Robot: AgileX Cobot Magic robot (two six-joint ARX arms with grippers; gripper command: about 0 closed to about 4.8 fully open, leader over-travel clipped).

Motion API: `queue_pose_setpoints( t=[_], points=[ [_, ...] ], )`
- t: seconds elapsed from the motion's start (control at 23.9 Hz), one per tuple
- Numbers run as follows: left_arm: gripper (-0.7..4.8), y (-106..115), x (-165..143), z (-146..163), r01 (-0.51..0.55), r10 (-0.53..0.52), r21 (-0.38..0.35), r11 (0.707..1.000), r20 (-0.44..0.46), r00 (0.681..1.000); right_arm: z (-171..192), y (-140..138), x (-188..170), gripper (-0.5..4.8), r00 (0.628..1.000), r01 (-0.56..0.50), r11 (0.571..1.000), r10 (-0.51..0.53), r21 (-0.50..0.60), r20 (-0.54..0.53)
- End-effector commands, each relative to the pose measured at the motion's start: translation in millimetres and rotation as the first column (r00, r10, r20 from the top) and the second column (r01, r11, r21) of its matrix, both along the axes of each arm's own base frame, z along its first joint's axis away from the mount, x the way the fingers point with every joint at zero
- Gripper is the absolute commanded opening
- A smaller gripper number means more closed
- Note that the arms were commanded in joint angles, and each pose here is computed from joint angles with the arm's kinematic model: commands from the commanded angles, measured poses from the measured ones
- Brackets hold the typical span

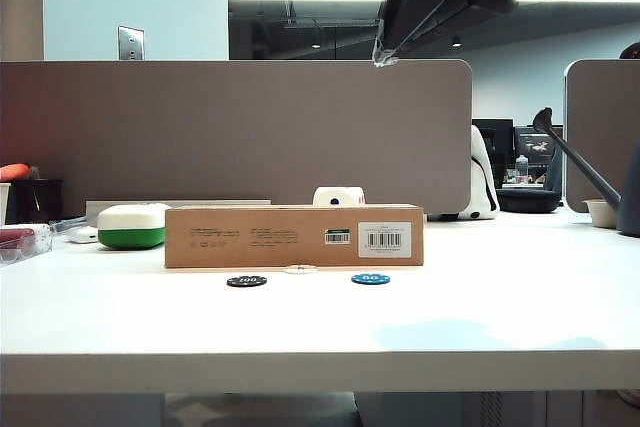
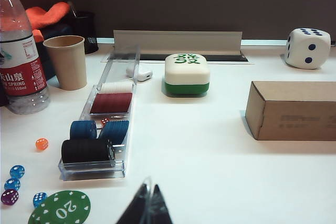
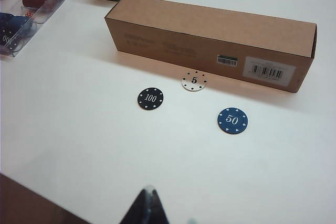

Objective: Push the chip with the lowest value in the row forward next to the rectangular box.

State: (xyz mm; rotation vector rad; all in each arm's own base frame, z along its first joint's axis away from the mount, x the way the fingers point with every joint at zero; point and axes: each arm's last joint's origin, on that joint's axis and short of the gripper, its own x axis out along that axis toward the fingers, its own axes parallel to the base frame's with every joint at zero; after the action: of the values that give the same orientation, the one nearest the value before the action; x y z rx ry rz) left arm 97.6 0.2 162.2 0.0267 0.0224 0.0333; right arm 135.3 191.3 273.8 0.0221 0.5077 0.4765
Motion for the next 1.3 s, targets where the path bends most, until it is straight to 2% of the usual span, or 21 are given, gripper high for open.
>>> queue_pose_setpoints(
  t=[0.04, 0.21, 0.38, 0.54, 0.71, 0.96, 1.3],
  points=[
    [-0.05, 0, 0, 2, 0.004, -0.004, 0.000, 1.000, 0.009, 1.000, 3, 0, 0, -0.06, 1.000, 0.001, 1.000, -0.001, 0.020, 0.012],
    [-0.05, 0, 0, 2, 0.004, -0.004, 0.000, 1.000, 0.009, 1.000, 5, -1, -1, -0.06, 1.000, 0.009, 1.000, -0.009, 0.019, 0.018],
    [-0.05, 0, 0, 2, 0.004, -0.004, 0.000, 1.000, 0.008, 1.000, 16, -10, 14, -0.06, 0.969, 0.190, 0.979, -0.198, 0.068, 0.148],
    [-0.05, 0, 0, 2, 0.004, -0.004, 0.000, 1.000, 0.006, 1.000, 32, -36, 35, -0.06, 0.928, 0.269, 0.954, -0.293, 0.129, 0.229],
    [-0.05, 0, 0, 2, 0.004, -0.004, 0.000, 1.000, 0.006, 1.000, 44, -87, 48, -0.06, 0.887, 0.356, 0.927, -0.374, 0.115, 0.272],
    [-0.05, 0, 0, 2, 0.004, -0.004, 0.000, 1.000, 0.006, 1.000, 19, -142, 23, -0.06, 0.794, 0.510, 0.847, -0.531, 0.152, 0.296],
    [-0.05, 0, 0, 2, 0.004, -0.004, 0.000, 1.000, 0.006, 1.000, -22, -176, -19, -0.06, 0.763, 0.494, 0.836, -0.548, 0.237, 0.342]
  ],
)
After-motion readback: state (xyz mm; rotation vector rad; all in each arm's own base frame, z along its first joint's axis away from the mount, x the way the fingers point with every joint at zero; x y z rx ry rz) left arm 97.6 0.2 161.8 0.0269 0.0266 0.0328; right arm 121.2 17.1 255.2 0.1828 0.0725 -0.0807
